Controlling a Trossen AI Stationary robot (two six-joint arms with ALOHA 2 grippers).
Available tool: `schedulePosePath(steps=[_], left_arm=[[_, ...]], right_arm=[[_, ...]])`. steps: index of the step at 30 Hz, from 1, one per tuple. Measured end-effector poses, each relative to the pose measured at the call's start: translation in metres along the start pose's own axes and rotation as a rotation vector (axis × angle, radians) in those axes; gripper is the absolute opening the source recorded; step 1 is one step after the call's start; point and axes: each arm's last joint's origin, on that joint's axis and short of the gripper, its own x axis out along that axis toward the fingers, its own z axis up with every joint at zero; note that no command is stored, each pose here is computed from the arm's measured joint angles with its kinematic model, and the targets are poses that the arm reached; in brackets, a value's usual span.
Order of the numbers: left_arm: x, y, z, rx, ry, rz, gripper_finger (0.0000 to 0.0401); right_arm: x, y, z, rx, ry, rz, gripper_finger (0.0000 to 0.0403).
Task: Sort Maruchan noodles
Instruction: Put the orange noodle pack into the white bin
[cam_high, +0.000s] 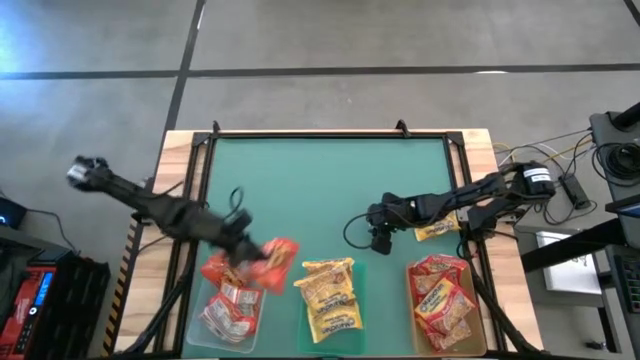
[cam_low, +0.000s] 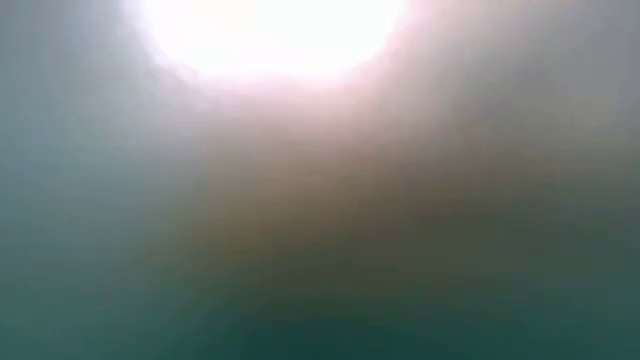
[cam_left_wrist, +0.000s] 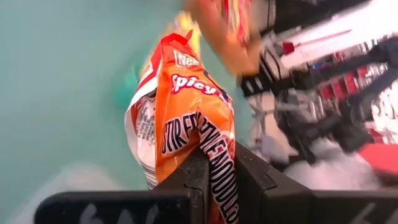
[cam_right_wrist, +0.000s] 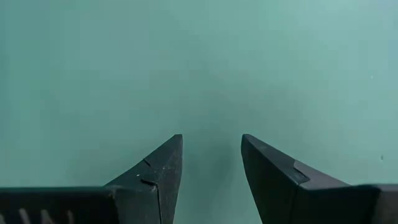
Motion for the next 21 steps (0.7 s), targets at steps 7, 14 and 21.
schedulePosePath(steps=[7, 14, 21], left_arm=[[-0.043, -0.025, -0.065, -0.043, 0.076, 0.082, 0.0025], [-0.051, -0.026, -0.11, -0.159, 0.168, 0.174, 0.0026], [-0.036, -0.024, -0.129, -0.207, 0.263, 0.266, 0.0028]], right_arm=[[0.001, 0.0, 0.001, 0.021, -0.013, 0.004, 0.0155], [0.0, 0.0, 0.001, 0.021, -0.014, 0.004, 0.0155], [0.0, 0.0, 0.001, 0.06, -0.015, 0.005, 0.0155]])
